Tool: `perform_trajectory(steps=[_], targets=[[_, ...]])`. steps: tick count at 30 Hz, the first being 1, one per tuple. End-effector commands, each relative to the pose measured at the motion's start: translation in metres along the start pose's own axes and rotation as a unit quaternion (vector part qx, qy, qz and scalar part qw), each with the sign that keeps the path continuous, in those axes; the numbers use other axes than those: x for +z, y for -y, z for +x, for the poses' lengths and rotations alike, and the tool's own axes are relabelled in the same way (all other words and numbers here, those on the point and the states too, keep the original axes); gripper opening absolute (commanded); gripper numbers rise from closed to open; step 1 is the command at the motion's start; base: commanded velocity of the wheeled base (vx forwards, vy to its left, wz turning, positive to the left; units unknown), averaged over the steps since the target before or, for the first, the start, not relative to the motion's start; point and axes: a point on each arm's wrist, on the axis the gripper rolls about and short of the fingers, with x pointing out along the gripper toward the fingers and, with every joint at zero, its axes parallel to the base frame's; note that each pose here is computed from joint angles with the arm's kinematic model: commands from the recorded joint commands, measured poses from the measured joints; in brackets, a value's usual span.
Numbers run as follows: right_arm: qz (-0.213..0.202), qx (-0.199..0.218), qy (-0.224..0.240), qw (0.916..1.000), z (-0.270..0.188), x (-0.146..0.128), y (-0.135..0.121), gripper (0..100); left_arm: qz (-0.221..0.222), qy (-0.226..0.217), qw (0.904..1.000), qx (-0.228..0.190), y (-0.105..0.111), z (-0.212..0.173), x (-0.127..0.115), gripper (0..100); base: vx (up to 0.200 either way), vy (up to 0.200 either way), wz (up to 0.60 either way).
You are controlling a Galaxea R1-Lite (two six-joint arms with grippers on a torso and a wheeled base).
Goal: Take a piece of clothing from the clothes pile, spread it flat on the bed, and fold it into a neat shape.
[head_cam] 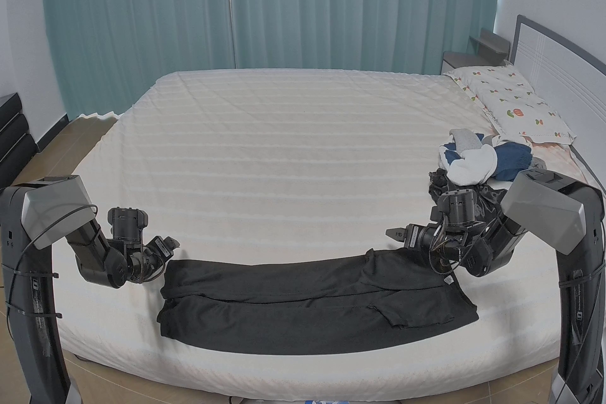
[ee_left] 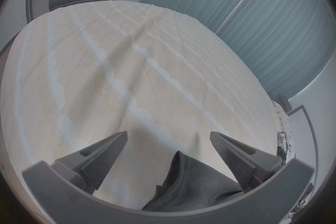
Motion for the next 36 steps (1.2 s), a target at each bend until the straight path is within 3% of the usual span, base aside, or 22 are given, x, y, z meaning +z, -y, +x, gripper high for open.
perform_trajectory(steps=[1, 6, 7, 27, 28, 33, 36], targets=[[0.008, -0.010, -0.004, 0.9999, -0.001, -0.001, 0.010, 100, 0.000, 0.000, 1.0000, 0.000, 0.000, 0.000, 0.000, 100, 0.000, 0.000, 0.00], [0.019, -0.013, -0.012, 0.9997, 0.003, -0.007, 0.015, 100, 0.000, 0.000, 1.0000, 0.000, 0.000, 0.000, 0.000, 100, 0.000, 0.000, 0.00], [0.022, -0.013, -0.015, 0.9996, 0.003, -0.008, 0.015, 0, 0.000, 0.000, 1.0000, 0.000, 0.000, 0.000, 0.000, 100, 0.000, 0.000, 0.00], [0.033, -0.026, -0.004, 0.9991, 0.002, -0.004, 0.028, 0, 0.002, 0.000, 1.0000, 0.001, 0.000, 0.000, -0.001, 100, 0.000, 0.000, 0.00], [0.033, -0.026, -0.004, 0.9991, 0.002, -0.004, 0.028, 100, 0.003, 0.000, 1.0000, 0.001, 0.000, 0.000, -0.001, 100, 0.000, 0.000, 0.00], [0.040, -0.026, 0.006, 0.9989, -0.003, 0.002, 0.029, 100, 0.008, 0.001, 1.0000, -0.001, 0.002, -0.006, 0.000, 100, 0.000, 0.000, 0.00], [0.081, -0.023, 0.027, 0.9961, -0.022, 0.013, 0.028, 100, 0.004, 0.019, 0.9997, -0.013, 0.008, -0.022, 0.012, 100, 0.000, 0.000, 0.00]])
